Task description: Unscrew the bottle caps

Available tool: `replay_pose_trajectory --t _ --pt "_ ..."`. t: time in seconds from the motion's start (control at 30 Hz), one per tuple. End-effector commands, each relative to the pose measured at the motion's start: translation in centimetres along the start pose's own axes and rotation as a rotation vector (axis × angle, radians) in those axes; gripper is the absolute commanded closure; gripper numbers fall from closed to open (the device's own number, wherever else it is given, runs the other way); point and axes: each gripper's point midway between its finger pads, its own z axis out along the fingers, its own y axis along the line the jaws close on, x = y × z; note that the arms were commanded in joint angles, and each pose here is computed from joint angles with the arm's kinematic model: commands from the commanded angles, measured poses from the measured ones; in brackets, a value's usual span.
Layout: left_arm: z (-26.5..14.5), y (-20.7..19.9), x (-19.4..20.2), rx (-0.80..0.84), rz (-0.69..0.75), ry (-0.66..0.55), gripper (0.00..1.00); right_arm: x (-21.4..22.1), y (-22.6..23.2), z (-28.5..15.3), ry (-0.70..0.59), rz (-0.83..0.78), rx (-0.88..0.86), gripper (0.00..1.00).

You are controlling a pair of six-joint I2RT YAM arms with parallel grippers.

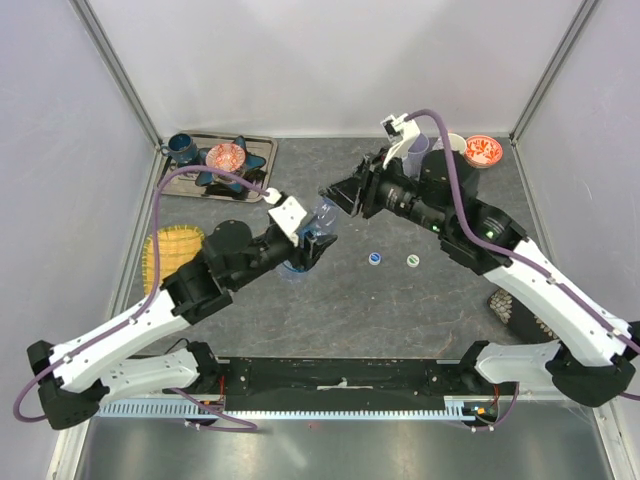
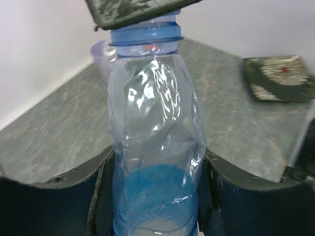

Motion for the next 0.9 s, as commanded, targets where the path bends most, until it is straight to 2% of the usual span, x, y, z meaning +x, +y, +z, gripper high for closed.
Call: replay_pose_trajectory --t 0.0,0.1,0.17,0.37,0.57,0.87 --pt "-4.8 -8.0 -5.9 0.531 -0.018 -0.176 0.57 -0.1 7.3 -3.9 0.036 -0.247 -0.440 1.00" --pt "-7.6 -10.8 -7.1 0.804 -0.075 -0.152 0.57 1.2 10.2 -7.4 0.072 -0.335 -0.665 1.00" --pt "-9.4 -11.9 -7.9 0.957 -0.108 -0.144 0.57 0.5 11.6 -9.7 0.022 -0.370 -0.759 1.00" --pt "-11.2 -13.2 -8.2 1.211 -0.167 -0.109 0.58 1.7 14.0 -13.4 0.063 -0.372 -0.984 1.00" --pt "-11.2 -13.2 -7.3 1.316 -0.230 -0.050 0.59 1.5 15.3 -16.4 0.032 -0.365 -1.104 1.00" --pt "-9.2 -12.5 -5.9 1.280 -0.276 -0.015 0.57 1.0 15.5 -18.0 -0.017 -0.391 -1.100 1.00"
